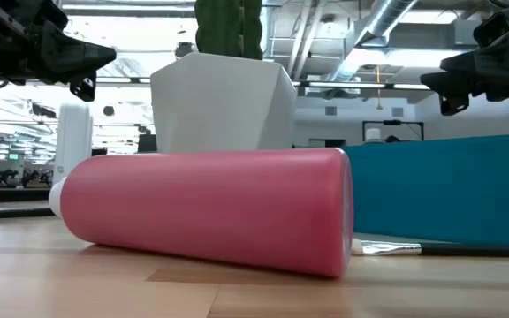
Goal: Pick & Place Paint Supplies
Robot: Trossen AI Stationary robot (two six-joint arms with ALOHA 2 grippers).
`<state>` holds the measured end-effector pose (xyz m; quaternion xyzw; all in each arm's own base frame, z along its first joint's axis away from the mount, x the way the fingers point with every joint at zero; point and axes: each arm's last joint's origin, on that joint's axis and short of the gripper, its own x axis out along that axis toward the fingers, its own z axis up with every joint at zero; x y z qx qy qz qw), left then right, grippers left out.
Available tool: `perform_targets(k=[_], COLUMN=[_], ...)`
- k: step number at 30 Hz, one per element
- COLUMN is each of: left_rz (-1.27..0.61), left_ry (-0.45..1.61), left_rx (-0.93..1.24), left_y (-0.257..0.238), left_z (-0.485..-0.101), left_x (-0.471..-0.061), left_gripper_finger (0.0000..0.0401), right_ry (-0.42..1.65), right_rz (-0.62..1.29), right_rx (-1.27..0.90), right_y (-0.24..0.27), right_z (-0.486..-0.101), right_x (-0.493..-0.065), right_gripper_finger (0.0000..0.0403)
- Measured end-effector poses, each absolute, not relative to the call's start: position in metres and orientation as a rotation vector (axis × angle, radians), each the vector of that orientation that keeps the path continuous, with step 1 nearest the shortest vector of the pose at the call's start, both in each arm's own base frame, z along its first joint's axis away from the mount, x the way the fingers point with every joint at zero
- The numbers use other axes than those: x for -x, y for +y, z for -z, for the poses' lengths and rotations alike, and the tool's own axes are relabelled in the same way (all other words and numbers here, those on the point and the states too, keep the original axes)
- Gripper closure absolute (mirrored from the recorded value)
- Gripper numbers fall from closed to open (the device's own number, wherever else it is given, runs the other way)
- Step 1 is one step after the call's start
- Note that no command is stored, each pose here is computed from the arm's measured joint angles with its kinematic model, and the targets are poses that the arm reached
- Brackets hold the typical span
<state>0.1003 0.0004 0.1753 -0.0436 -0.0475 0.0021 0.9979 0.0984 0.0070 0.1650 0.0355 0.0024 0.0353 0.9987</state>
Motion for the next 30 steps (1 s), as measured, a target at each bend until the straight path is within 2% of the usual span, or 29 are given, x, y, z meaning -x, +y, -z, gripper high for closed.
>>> perform_targets(k=[30], left_rz=[-0.004], left_ry=[-0.095], left_rx=[0.087], left_y=[0.0004], left_z=[-0.1754], left_x=[-0.1002], left_gripper_finger=[0.0401], right_ry=[0.005], right_rz=[-0.071], right_rx=[-0.071], right_y=[0.0070], right_z=[-0.1650], right_x=[-0.0984], right_gripper_finger=[0.0228])
